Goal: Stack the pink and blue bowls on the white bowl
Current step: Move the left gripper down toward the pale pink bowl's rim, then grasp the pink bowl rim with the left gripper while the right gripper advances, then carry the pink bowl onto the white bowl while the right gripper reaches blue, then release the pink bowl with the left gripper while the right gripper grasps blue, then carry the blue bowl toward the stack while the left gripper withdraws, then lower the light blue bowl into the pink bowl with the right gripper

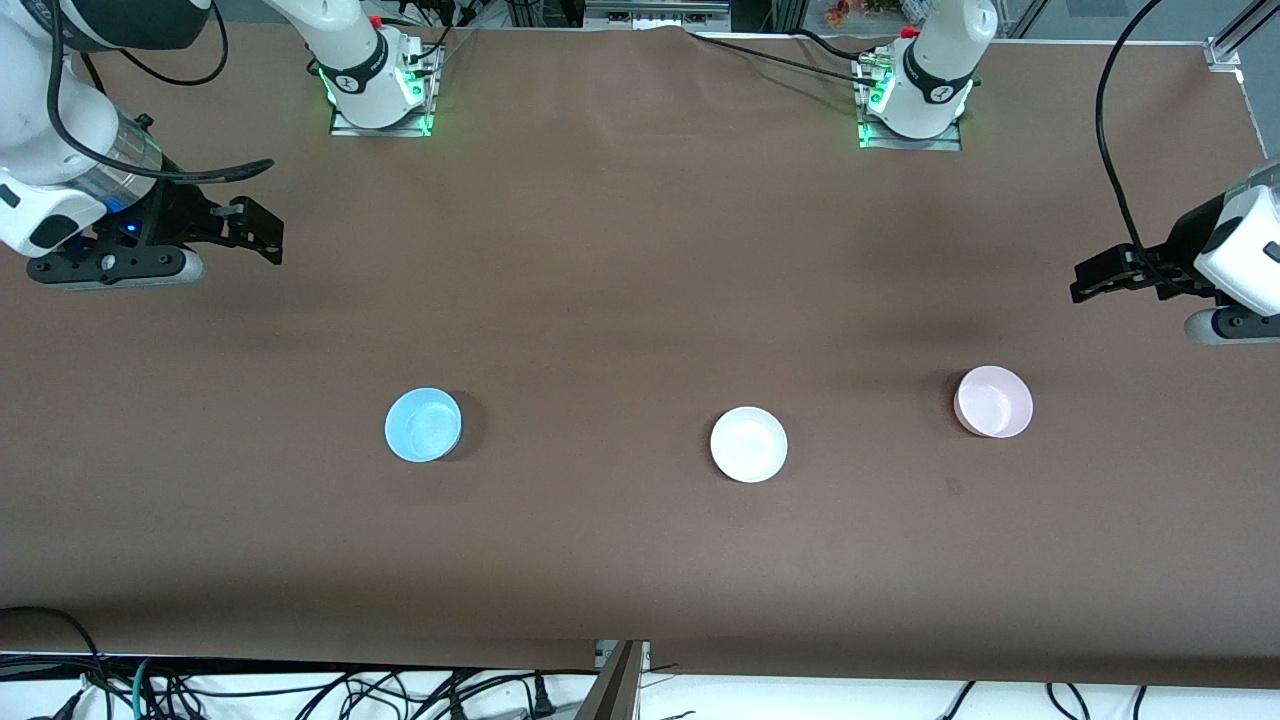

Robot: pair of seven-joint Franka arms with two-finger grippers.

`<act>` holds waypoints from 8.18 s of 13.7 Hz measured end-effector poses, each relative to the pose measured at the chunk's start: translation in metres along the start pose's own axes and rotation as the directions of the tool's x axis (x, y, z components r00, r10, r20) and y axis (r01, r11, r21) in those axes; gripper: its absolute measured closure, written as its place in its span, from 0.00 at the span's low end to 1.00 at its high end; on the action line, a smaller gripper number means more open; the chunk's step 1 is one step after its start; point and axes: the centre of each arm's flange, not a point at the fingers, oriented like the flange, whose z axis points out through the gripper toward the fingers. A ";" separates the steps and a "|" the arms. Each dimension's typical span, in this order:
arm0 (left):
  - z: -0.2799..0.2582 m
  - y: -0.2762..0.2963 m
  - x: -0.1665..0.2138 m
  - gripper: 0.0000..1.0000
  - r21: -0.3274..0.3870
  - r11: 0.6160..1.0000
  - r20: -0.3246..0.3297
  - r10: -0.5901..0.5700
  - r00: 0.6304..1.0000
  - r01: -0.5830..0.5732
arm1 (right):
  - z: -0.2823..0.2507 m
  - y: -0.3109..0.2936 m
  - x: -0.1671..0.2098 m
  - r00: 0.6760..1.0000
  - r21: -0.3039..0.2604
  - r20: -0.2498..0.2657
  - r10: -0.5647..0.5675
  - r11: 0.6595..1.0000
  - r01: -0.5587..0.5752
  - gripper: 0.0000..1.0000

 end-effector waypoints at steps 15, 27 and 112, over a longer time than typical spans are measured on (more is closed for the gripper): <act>0.193 -0.097 0.074 0.00 -0.008 0.996 0.140 -0.092 0.986 0.094 | 0.000 -0.001 0.000 1.000 0.000 0.001 -0.001 1.000 0.001 0.00; 0.367 -0.130 0.089 0.02 -0.108 0.994 -0.001 -0.025 1.000 0.025 | 0.000 -0.007 -0.001 1.000 0.030 0.005 -0.003 1.000 0.003 0.00; 0.008 0.002 0.011 0.00 0.046 0.998 0.030 -0.035 0.999 0.033 | 0.310 -0.492 0.070 0.616 0.539 0.163 0.771 0.453 -0.710 0.98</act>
